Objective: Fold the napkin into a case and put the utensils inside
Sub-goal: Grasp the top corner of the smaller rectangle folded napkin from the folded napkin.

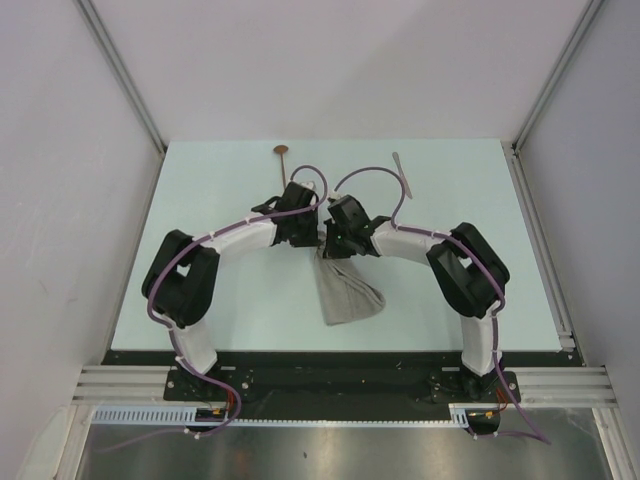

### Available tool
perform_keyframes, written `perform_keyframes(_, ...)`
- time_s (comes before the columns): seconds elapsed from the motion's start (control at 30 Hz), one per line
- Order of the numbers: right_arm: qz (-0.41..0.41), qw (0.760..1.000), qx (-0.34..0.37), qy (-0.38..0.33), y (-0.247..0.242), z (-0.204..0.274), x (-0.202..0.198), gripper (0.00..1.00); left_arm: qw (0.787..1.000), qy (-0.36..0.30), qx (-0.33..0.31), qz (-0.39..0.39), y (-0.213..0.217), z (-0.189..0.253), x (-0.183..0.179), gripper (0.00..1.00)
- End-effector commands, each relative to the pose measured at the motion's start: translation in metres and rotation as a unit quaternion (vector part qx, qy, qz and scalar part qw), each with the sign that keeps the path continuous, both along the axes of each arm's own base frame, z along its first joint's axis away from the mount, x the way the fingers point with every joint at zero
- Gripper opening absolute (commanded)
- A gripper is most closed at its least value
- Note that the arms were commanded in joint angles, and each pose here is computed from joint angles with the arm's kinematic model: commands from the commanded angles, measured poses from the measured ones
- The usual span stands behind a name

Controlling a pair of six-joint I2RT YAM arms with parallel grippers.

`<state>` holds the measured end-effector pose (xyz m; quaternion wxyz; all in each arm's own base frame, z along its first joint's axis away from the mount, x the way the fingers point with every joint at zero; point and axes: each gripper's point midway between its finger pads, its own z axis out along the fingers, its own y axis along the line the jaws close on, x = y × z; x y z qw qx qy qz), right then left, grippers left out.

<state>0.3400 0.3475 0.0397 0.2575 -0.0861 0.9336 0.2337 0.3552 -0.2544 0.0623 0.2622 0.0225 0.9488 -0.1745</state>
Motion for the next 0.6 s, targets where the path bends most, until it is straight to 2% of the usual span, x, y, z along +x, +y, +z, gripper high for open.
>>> perform_keyframes(0.0, -0.063, 0.997, 0.031, 0.026, 0.009, 0.007, 0.009, 0.00, 0.999, -0.024, -0.041, 0.001, -0.008, 0.027, 0.005, 0.00)
perform_keyframes(0.47, -0.131, 0.983, 0.116, 0.054, 0.018, 0.013, 0.028, 0.00, 0.999, -0.013, -0.045, 0.000, -0.008, 0.022, -0.001, 0.00)
perform_keyframes(0.57, -0.130, 0.979, 0.153, 0.021, 0.025, 0.033, 0.040, 0.00, 0.999, -0.007, -0.040, 0.006, -0.004, 0.017, -0.001, 0.00)
